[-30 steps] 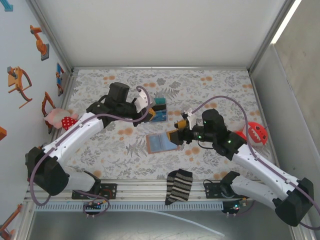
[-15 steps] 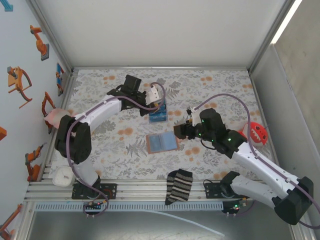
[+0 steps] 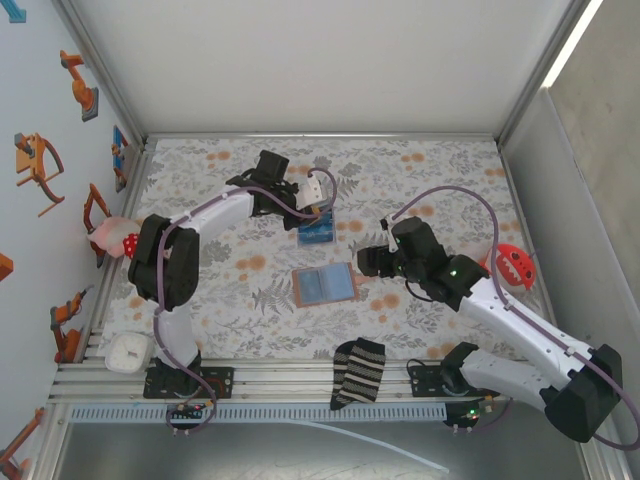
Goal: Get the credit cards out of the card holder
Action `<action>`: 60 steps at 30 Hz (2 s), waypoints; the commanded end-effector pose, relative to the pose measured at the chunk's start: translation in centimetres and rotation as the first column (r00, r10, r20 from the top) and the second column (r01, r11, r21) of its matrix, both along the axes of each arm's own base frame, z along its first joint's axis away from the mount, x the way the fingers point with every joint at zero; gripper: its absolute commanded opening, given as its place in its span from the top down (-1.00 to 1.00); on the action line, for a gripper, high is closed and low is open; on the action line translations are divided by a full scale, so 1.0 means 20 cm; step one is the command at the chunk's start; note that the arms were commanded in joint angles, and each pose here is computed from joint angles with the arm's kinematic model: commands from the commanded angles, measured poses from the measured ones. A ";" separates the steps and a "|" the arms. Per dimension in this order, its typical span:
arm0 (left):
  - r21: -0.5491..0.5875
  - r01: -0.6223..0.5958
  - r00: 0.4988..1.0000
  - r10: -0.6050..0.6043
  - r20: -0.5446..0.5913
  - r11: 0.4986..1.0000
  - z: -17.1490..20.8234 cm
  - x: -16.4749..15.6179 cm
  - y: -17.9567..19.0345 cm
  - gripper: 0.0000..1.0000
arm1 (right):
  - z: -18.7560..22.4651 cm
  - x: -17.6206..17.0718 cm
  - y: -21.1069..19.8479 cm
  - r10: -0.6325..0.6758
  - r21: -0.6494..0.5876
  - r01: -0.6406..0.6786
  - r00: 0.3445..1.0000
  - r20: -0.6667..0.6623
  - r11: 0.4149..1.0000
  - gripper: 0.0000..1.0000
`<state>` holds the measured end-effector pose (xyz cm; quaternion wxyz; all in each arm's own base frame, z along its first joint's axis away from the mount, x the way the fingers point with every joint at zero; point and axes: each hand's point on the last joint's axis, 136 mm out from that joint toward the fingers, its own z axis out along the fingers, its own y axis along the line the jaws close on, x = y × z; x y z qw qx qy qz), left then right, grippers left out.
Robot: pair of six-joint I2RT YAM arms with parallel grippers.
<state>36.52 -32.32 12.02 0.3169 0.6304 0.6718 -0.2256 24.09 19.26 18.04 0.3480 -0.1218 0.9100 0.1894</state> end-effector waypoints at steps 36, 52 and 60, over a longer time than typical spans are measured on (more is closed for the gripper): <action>-0.054 -0.019 1.000 0.020 0.024 0.998 0.16 0.01 -0.01 -0.05 | 0.00 0.03 0.03 -0.024 -0.018 0.023 0.999 -0.040 1.000 -0.34; -0.339 -0.535 0.769 0.612 0.185 0.774 0.54 -0.19 0.53 -0.94 | -0.18 -0.04 0.24 0.057 -0.077 -0.071 0.983 -0.175 0.995 -0.13; -0.473 -0.789 0.417 0.907 0.056 0.392 0.60 -0.32 0.98 -0.94 | -0.30 -0.10 0.46 0.157 -0.154 -0.193 0.962 -0.223 0.969 -0.06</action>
